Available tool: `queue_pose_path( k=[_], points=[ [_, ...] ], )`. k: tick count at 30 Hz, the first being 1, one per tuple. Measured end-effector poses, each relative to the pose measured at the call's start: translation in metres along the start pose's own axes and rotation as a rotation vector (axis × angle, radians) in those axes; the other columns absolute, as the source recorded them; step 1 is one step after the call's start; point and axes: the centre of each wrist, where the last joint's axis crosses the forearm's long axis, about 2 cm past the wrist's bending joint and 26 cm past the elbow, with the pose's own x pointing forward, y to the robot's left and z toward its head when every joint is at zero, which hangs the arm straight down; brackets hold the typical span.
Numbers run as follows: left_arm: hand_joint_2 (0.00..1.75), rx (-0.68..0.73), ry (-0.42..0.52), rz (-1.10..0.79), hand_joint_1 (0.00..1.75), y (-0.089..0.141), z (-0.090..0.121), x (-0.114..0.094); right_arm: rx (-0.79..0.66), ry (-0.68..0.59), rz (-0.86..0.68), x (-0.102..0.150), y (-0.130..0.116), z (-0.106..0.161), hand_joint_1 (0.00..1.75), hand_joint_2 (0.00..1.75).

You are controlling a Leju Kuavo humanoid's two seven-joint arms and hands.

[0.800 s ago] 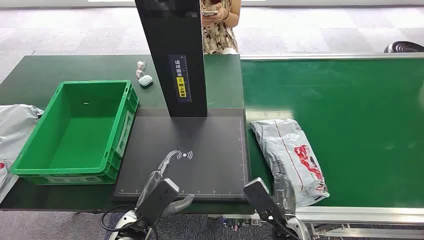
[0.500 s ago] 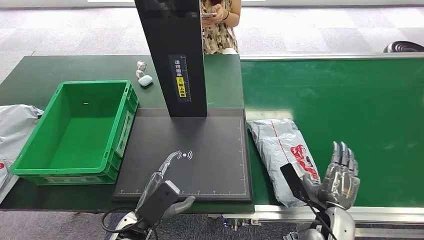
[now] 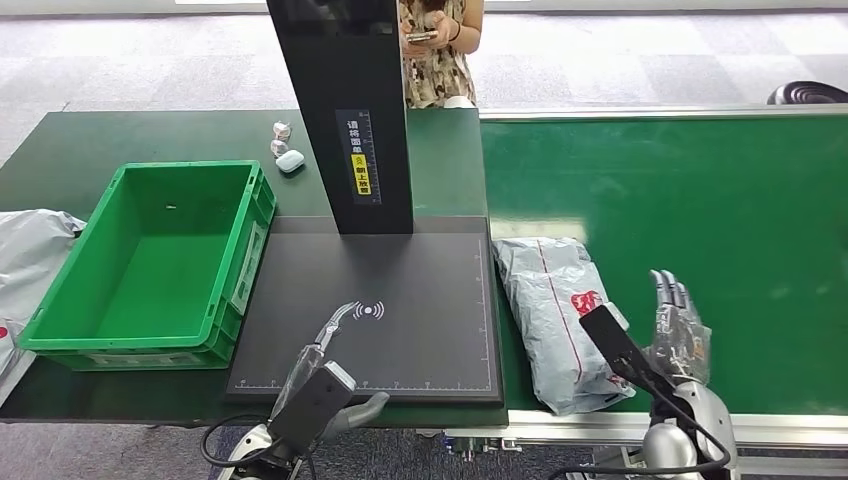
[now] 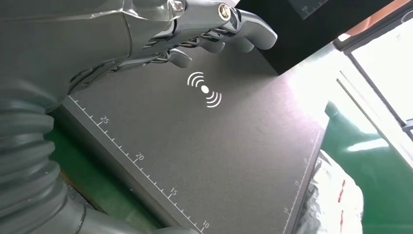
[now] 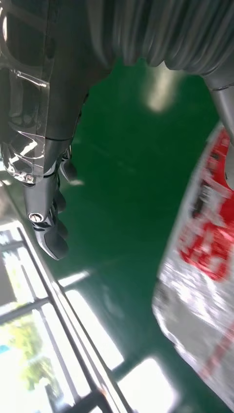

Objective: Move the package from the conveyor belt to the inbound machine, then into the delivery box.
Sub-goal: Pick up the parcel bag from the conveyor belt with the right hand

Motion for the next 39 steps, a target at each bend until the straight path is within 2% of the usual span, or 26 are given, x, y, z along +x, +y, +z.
queue_pose_path(
  k=[3,14,20,28,39],
  points=[
    [1.75,-0.001,-0.001,0.001,0.00,0.001,0.000,-0.001,0.072,-0.043,-0.060,0.001,0.006,-0.002,0.00,1.75],
    [1.75,-0.003,0.000,-0.001,0.00,0.002,0.001,-0.002,0.125,-0.062,-0.079,-0.002,0.011,-0.006,0.00,1.75],
    [1.75,-0.009,-0.005,0.003,0.00,0.003,0.001,-0.003,0.318,-0.093,-0.186,0.002,0.020,-0.006,0.00,1.75],
    [1.75,-0.026,-0.011,0.009,0.00,0.009,-0.011,-0.001,0.673,0.000,0.004,-0.003,0.037,-0.007,0.00,1.75],
    [1.75,-0.020,0.000,0.019,0.00,0.012,-0.014,-0.006,0.807,-0.030,0.137,-0.008,0.044,-0.022,0.00,1.75]
  ],
)
